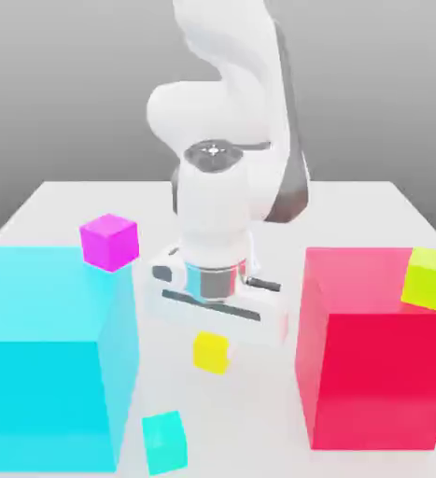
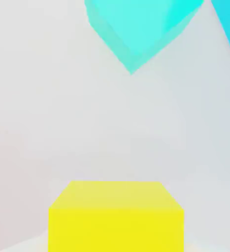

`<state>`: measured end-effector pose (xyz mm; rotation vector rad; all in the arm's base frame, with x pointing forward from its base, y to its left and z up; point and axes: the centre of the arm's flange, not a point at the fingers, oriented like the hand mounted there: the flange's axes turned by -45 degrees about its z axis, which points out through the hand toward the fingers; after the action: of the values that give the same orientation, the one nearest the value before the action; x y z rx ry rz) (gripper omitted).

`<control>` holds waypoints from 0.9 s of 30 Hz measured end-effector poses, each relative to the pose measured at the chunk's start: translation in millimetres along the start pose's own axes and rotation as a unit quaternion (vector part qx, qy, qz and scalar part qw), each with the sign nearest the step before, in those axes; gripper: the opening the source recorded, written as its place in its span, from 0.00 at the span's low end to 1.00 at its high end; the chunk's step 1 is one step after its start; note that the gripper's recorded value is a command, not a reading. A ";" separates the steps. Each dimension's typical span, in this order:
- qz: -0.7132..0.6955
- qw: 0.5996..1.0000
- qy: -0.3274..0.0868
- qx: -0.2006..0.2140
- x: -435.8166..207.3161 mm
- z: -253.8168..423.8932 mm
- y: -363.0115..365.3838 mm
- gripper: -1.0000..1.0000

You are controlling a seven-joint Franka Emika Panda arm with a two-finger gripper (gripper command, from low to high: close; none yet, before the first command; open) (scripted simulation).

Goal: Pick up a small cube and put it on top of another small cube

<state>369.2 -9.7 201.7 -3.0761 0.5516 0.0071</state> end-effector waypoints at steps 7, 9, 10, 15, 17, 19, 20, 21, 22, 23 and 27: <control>-0.092 0.995 -0.003 0.034 43.5 -37.4 -10.8 0.00; -0.137 0.990 -0.007 0.045 54.8 -54.4 -24.0 0.00; -0.167 0.985 -0.009 0.051 58.5 -64.3 -36.2 0.00; -0.317 0.945 -0.020 0.078 67.2 -123.5 -97.6 0.00; -0.393 0.917 -0.020 0.069 52.3 -155.6 -141.4 0.00; -0.464 0.884 -0.018 0.052 30.7 -190.1 -181.6 0.00; -0.498 0.866 -0.016 0.041 16.5 -207.7 -201.3 0.00; -0.531 0.847 -0.013 0.029 0.2 -225.5 -220.4 0.00; -0.560 0.829 -0.009 0.014 -18.1 -240.7 -238.3 0.00; -0.575 0.818 -0.006 0.004 -29.3 -242.4 -248.3 0.00; -0.588 0.809 -0.003 -0.005 -39.8 -197.9 -256.7 1.00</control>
<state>421.3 241.5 403.8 -2.8209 -1.3678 0.0022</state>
